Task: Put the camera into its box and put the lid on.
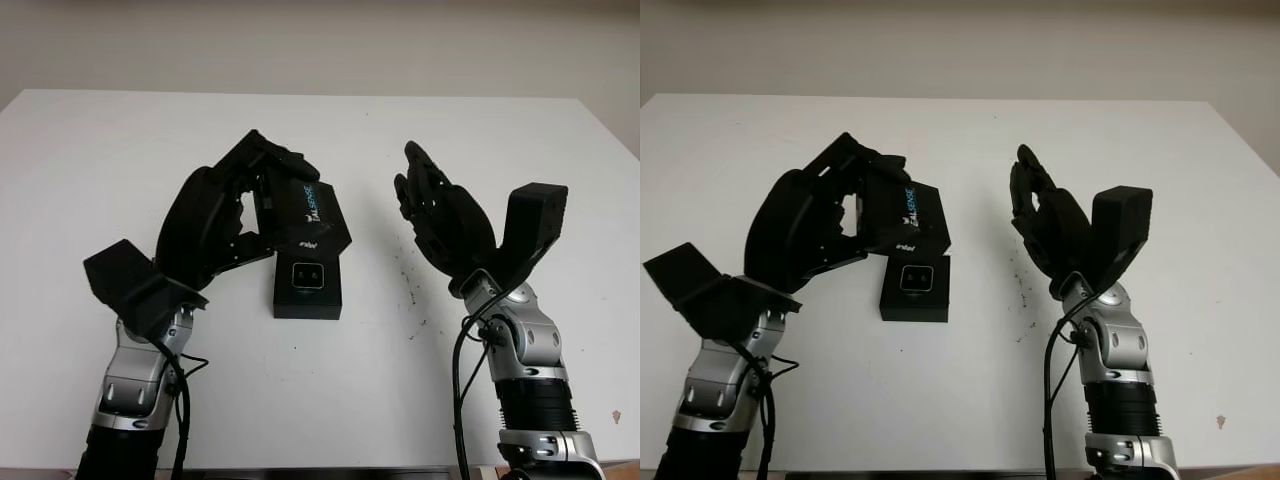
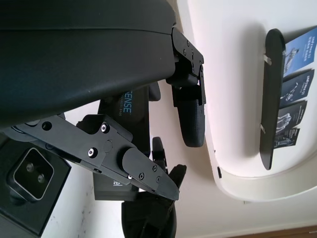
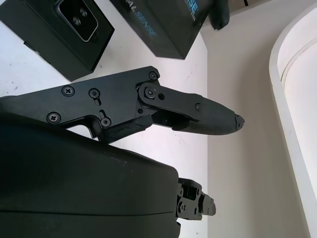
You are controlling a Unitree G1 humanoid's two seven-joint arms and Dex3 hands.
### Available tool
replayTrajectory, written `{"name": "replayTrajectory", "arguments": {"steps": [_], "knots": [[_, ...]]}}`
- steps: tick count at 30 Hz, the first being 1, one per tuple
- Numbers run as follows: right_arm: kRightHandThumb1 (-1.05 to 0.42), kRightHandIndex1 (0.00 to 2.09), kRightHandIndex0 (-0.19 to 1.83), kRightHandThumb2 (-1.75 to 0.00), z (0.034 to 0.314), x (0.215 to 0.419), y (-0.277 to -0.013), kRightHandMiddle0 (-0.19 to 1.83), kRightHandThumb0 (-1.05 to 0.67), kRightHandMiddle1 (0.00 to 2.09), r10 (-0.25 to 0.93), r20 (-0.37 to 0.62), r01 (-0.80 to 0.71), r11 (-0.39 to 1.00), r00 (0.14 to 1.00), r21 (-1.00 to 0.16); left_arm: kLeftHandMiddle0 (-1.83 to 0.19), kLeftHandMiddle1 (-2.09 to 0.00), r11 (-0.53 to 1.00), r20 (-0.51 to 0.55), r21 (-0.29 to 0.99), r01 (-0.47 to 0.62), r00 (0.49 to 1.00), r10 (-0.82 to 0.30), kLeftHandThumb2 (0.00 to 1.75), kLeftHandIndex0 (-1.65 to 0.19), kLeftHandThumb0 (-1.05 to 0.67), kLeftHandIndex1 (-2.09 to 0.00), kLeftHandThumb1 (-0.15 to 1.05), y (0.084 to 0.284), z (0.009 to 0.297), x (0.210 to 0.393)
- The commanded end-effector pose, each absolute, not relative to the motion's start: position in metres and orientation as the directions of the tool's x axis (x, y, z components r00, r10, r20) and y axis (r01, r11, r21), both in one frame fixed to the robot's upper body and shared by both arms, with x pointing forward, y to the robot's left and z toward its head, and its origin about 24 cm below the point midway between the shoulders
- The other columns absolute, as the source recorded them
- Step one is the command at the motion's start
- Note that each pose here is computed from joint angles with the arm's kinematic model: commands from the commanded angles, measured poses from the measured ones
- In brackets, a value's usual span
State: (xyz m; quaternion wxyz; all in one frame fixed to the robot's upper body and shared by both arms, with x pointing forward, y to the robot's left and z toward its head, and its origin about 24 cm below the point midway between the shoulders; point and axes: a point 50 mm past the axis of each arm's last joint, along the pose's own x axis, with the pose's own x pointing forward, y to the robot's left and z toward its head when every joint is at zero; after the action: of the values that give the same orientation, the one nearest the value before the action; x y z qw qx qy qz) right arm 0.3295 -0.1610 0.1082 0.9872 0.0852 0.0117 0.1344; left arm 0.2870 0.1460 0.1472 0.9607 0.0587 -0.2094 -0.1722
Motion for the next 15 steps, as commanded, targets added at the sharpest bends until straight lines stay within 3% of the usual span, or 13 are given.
{"name": "replayTrajectory", "arguments": {"steps": [1, 15], "knots": [[-1.05, 0.06, -0.12, -0.59, 0.109, 0.329, -0.162, -0.09, -0.71, 0.06, 0.264, 0.014, -0.262, 0.950, 0.965, 0.172, -0.41, -1.56, 0.930, 0.396, 0.188, 0.316, 0.842, -0.367, 0.05, -0.29, -0.19, -1.50, 0.98, 0.141, 0.150, 0.290], [-1.05, 0.06, -0.10, -0.58, 0.107, 0.329, -0.161, -0.08, -0.72, 0.06, 0.260, 0.007, -0.257, 0.951, 0.966, 0.169, -0.44, -1.57, 0.890, 0.355, 0.144, 0.433, 0.817, -0.455, 0.05, -0.33, -0.20, -1.48, 0.96, 0.117, 0.127, 0.301]]}}
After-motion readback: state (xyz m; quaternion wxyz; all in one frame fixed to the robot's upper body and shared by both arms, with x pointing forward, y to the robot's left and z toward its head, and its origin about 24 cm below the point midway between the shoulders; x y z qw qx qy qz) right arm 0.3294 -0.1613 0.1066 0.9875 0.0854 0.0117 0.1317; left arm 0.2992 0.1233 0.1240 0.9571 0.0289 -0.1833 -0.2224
